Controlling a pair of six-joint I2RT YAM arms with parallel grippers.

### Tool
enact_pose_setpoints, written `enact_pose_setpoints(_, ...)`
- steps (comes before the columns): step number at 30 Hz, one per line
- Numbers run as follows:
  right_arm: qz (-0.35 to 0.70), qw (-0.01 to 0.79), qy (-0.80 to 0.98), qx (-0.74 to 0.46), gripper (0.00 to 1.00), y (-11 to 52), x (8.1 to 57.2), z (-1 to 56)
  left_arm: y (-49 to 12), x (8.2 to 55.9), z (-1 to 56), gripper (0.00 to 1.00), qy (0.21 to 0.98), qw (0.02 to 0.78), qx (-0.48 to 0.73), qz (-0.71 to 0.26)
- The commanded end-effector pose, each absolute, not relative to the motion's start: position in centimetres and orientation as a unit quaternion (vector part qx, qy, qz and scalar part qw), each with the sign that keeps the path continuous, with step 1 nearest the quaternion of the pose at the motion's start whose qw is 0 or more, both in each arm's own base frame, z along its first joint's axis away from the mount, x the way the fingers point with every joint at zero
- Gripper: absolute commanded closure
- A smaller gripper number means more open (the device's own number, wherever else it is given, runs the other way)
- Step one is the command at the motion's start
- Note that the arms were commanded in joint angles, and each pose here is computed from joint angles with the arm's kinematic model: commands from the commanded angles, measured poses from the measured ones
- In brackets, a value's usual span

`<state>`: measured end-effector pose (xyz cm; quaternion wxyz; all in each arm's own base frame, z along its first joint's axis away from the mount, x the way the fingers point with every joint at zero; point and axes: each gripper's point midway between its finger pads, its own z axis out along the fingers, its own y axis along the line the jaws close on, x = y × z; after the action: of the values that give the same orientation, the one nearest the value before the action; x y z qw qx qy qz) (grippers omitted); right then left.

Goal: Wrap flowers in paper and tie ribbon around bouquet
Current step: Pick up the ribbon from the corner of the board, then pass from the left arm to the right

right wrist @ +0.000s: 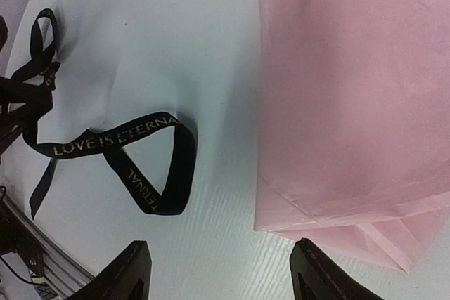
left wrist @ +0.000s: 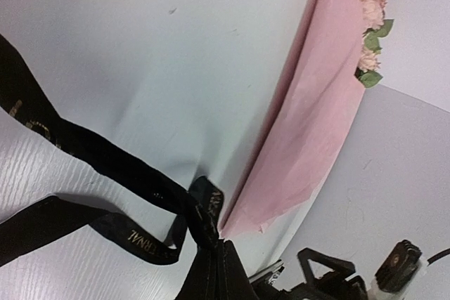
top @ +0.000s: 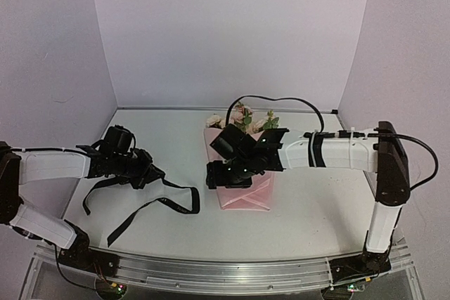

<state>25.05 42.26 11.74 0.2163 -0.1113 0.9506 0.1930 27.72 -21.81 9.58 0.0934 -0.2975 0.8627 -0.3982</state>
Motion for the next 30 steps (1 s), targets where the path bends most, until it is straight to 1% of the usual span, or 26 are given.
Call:
enact_pose_setpoints(1, 0.18, 0.212, 0.951, -0.138, 0.3, 44.6, 24.2, 10.7, -21.2, 30.3, 12.1, 1.0, 0.857, 0.146, -0.297, -0.395)
enact_pose_setpoints(4, 0.163, 0.208, 0.953, -0.145, 0.28, 45.6, 23.9, 9.2, -21.4, 30.5, 11.8, 1.0, 0.859, 0.137, -0.292, -0.397)
enact_pose_setpoints(10, 0.123, 0.225, 0.952, -0.168, 0.15, 48.0, 24.7, 7.1, -21.2, 30.4, 11.9, 1.0, 0.863, 0.13, -0.284, -0.396)
enact_pose_setpoints(12, 0.116, 0.23, 0.952, -0.167, 0.15, 48.4, 24.8, 6.8, -21.1, 30.3, 11.9, 1.0, 0.864, 0.127, -0.283, -0.396)
enact_pose_setpoints(16, 0.087, 0.23, 0.953, -0.18, 0.2, 48.4, 24.3, 5.2, -20.5, 30.2, 11.8, 1.0, 0.863, 0.13, -0.286, -0.395)
enact_pose_setpoints(22, 0.08, 0.198, 0.956, -0.202, 0.27, 49.5, 22.8, 2.8, -20.0, 30.5, 11.9, 1.0, 0.861, 0.136, -0.288, -0.396)
enact_pose_setpoints(27, 0.074, 0.185, 0.956, -0.215, 0.31, 50.3, 21.7, 1.7, -19.5, 30.4, 12.0, 1.0, 0.863, 0.14, -0.287, -0.392)
enact_pose_setpoints(29, 0.067, 0.179, 0.958, -0.214, 0.35, 50.1, 21.6, 1.0, -19.3, 30.4, 11.9, 1.0, 0.864, 0.141, -0.287, -0.39)
enact_pose_setpoints(30, 0.065, 0.176, 0.959, -0.213, 0.39, 50.0, 21.5, 0.7, -19.1, 30.4, 11.8, 1.0, 0.864, 0.143, -0.288, -0.388)
